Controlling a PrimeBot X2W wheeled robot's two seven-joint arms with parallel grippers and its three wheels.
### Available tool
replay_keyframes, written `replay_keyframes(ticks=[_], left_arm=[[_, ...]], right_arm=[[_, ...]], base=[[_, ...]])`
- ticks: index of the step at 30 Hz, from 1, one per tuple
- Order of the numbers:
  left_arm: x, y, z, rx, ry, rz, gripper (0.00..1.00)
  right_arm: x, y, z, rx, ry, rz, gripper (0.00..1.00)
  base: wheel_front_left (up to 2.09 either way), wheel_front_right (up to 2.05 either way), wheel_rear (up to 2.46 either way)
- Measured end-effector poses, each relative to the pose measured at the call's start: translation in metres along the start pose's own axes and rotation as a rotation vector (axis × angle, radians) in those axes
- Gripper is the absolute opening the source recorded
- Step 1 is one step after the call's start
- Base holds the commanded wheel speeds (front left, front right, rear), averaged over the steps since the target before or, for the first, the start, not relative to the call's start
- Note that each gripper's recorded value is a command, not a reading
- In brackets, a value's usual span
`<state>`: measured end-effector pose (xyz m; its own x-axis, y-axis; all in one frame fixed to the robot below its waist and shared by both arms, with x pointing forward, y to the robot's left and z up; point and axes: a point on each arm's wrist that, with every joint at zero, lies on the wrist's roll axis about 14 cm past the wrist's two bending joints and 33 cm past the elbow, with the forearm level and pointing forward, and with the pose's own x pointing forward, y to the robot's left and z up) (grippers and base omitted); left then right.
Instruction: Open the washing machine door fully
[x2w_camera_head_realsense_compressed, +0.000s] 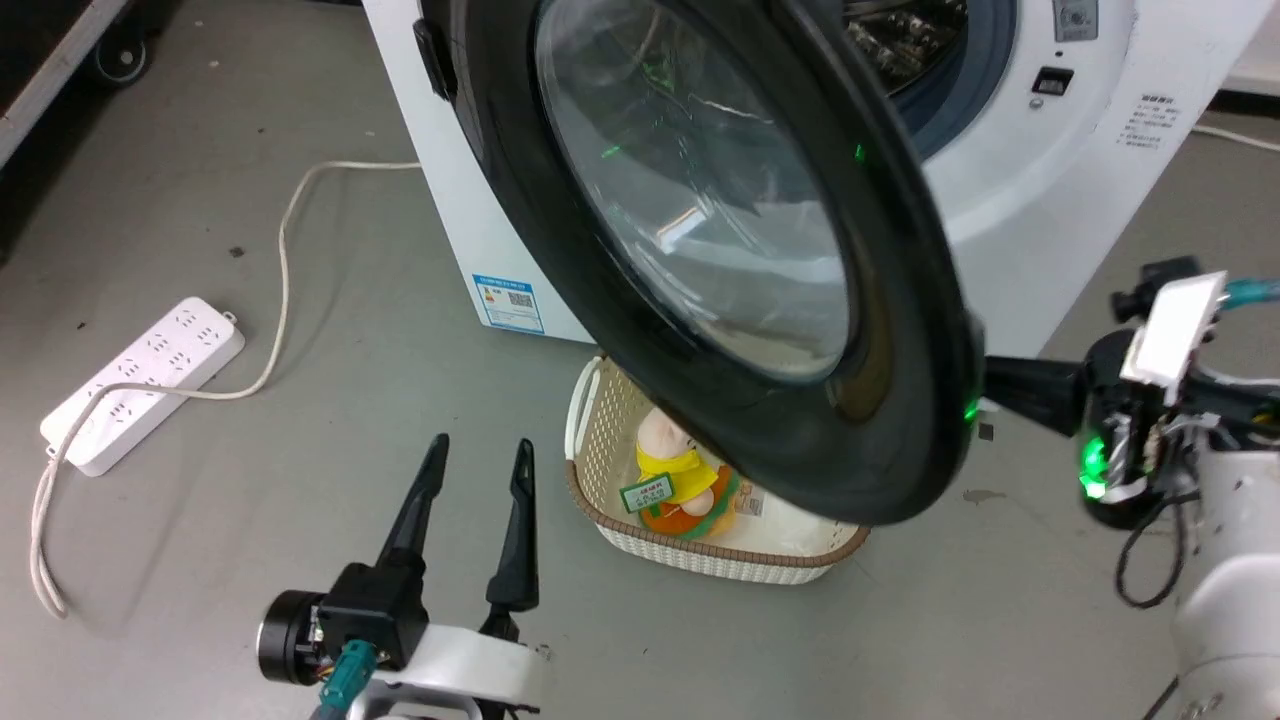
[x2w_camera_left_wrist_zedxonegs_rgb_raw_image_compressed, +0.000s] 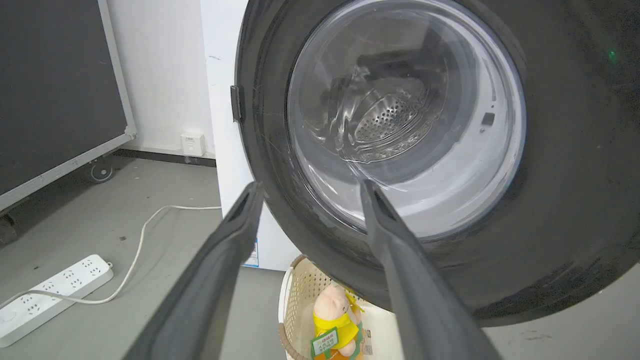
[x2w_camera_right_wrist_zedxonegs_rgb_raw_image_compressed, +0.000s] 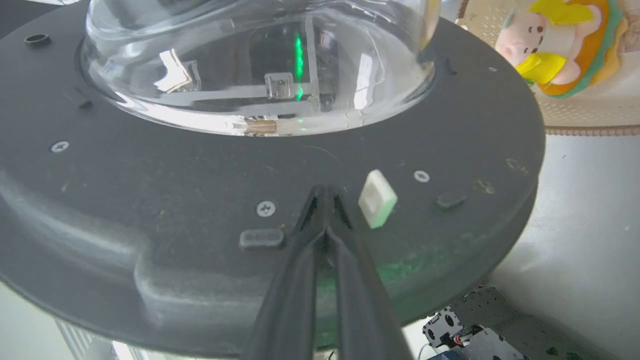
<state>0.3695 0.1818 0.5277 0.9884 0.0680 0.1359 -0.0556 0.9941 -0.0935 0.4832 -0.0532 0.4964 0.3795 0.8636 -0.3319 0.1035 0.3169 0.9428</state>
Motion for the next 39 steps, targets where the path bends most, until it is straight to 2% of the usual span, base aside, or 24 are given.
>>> replay_keyframes(ticks=[9,15,20,23,24,25,30,31,35,39], left_arm=[[-0.013,0.002,-0.001,-0.003,0.011,0.006,1.00],[-0.018,0.006,0.000,-0.003,0.011,0.011,1.00],[-0.023,0.008,-0.003,-0.003,0.023,0.019,1.00],[-0.024,0.007,-0.001,-0.005,0.016,0.014,1.00],[-0.024,0.007,0.000,-0.006,0.013,0.012,1.00],[-0.024,0.007,0.000,-0.007,0.010,0.013,1.00],[-0.027,0.008,0.001,-0.022,0.009,0.001,1.00],[-0.026,0.008,0.002,-0.029,0.005,-0.008,1.00],[-0.024,0.006,0.004,-0.052,-0.003,-0.029,1.00],[-0.020,0.010,0.008,-0.062,-0.019,-0.026,1.00]], right_arm=[[0.031,0.010,-0.066,-0.011,0.191,0.115,0.00],[0.051,0.015,-0.124,-0.033,0.295,0.184,0.00],[0.062,0.020,-0.155,-0.039,0.316,0.218,0.00],[0.063,0.022,-0.152,-0.041,0.249,0.227,0.00],[0.062,0.024,-0.146,-0.044,0.211,0.229,0.33],[0.060,0.026,-0.139,-0.056,0.172,0.229,0.99],[0.036,0.035,-0.101,-0.175,-0.039,0.209,1.00],[0.007,0.045,-0.070,-0.311,-0.241,0.183,1.00],[-0.047,0.058,-0.029,-0.537,-0.611,0.120,1.00],[-0.095,0.056,-0.018,-0.784,-0.861,0.014,1.00]], base=[[0.00,0.00,0.00],[0.00,0.00,0.00],[0.00,0.00,0.00],[0.00,0.00,0.00],[0.00,0.00,0.00],[0.00,0.00,0.00],[0.00,0.00,0.00],[0.00,0.00,0.00],[0.00,0.00,0.00],[0.00,0.00,0.00]])
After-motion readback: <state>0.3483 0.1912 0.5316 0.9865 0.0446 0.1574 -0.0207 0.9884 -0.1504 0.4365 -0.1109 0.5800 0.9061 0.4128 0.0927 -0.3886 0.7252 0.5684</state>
